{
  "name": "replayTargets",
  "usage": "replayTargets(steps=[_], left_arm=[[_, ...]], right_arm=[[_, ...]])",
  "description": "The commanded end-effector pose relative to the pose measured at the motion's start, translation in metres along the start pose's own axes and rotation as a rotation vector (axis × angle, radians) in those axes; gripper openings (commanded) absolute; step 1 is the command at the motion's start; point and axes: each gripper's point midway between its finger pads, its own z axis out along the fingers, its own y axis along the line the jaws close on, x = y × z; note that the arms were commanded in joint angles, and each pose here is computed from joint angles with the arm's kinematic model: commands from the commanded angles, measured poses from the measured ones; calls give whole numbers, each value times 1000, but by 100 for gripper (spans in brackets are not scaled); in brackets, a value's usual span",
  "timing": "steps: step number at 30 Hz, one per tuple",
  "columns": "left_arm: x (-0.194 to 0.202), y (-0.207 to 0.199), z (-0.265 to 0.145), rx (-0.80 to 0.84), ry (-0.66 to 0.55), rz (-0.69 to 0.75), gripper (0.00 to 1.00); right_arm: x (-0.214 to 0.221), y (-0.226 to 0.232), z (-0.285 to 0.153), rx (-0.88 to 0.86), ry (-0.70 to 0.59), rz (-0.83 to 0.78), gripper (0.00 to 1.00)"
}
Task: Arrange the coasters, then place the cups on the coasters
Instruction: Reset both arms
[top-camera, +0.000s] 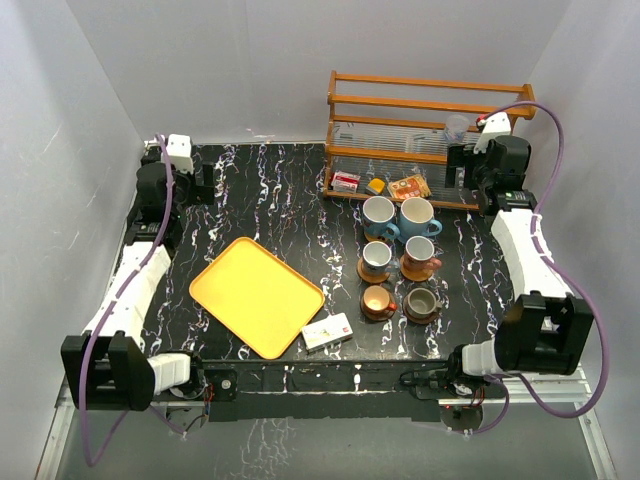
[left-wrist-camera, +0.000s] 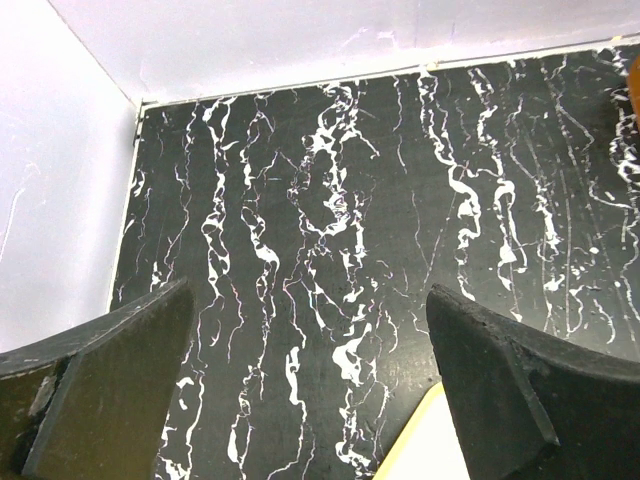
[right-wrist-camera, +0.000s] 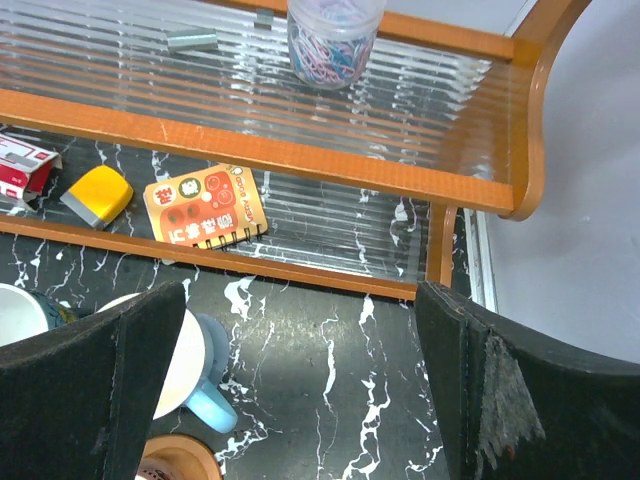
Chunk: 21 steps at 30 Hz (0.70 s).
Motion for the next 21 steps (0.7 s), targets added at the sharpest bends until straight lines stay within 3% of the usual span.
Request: replayTargets(steps=[1,10,16,21], left_arm=[[-4,-8,-19,55,-20,-43,99],[-6,-15,-38,143,-71,-104,99],[-4,-11,-39,126,-66,-86,99],[-5,-11,-38,129,-56,-78,99]], right_arm=[[-33,1,-16,-5,-134,-22,98],[-22,-8,-40,-29,-198,-14,98],[-37,-22,-64,-27,-269,-5,98],[-30,-17,-61,-69,-248,-7,98]])
